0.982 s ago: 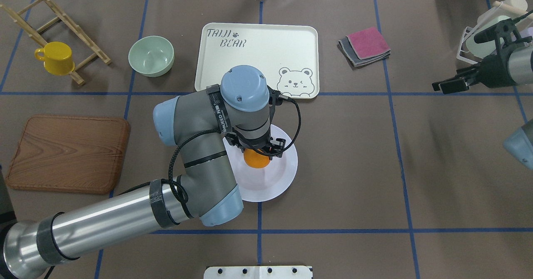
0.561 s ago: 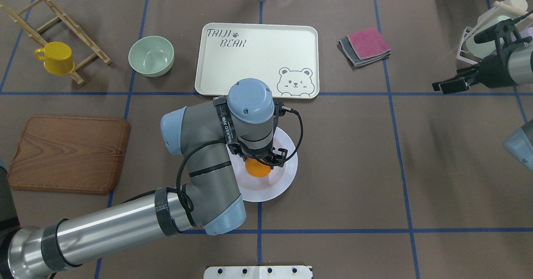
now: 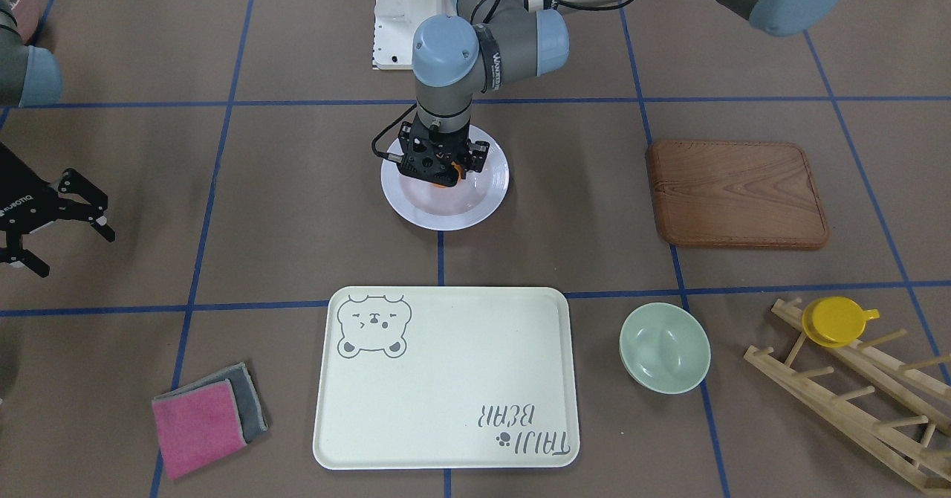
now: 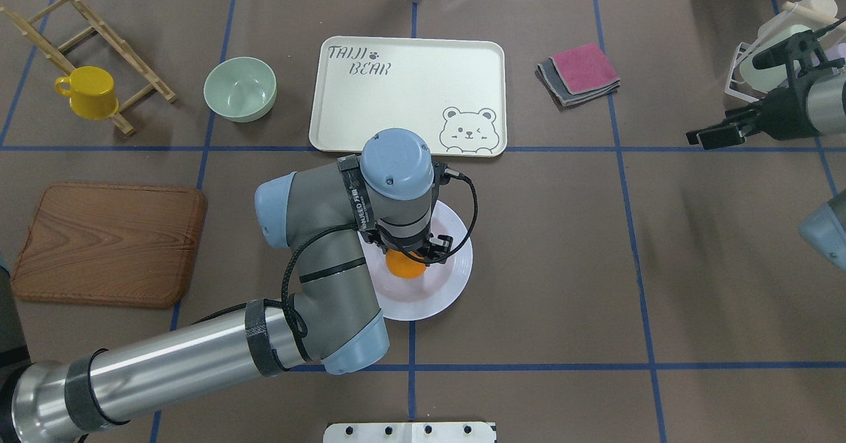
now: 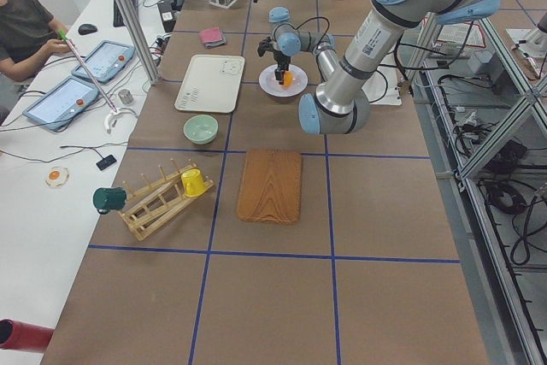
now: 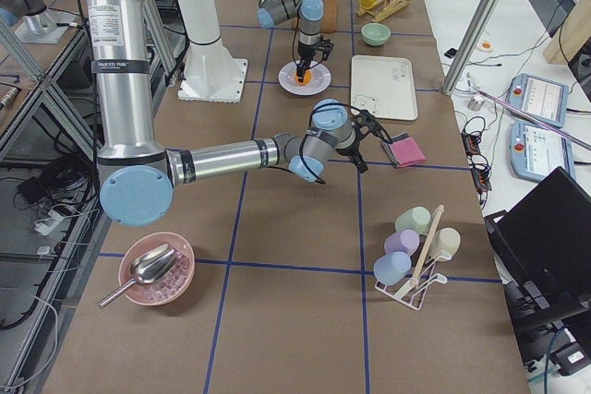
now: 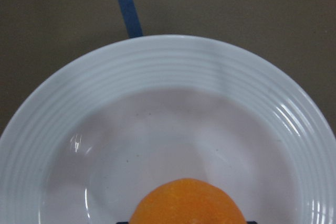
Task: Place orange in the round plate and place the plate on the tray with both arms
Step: 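Lower the orange onto the plate and open the left gripper, then raise the left gripper away while the right gripper reaches to the plate rim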
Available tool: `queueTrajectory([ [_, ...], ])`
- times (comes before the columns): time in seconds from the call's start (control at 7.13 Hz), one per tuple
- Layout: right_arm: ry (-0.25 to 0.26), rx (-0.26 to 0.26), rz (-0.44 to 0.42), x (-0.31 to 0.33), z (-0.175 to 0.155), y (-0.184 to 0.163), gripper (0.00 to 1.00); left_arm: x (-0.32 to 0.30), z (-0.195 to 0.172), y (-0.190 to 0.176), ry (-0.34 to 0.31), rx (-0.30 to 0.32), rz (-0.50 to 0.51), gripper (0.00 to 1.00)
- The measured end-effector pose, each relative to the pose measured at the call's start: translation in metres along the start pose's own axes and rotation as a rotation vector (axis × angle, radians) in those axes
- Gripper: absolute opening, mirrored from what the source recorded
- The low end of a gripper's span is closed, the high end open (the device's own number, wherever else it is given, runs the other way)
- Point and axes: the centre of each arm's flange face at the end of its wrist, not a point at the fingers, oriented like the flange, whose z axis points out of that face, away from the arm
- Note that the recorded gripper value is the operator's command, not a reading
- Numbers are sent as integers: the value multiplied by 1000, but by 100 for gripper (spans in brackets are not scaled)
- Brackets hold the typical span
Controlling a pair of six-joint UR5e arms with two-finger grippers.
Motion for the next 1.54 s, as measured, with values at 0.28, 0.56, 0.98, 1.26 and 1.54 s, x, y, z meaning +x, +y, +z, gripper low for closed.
queueTrajectory([
  [0.28, 0, -1, 0, 0, 0, 0, 100, -1, 0, 0, -3, 3, -2, 98],
  [0.56, -2, -2, -1, -1, 1, 0, 100, 0, -7, 0, 4, 10, -5, 98],
  [0.98, -42, -15, 72, -29, 12, 3, 100, -69, -56, 23, 55, 71, 6, 98],
  [1.26, -91, -26, 179, -93, 32, 10, 100, -139, -91, 20, 72, 110, 72, 98],
  [1.54, -141, 11, 322, -196, 60, 12, 100, -211, -108, 7, 78, 145, 128, 98],
])
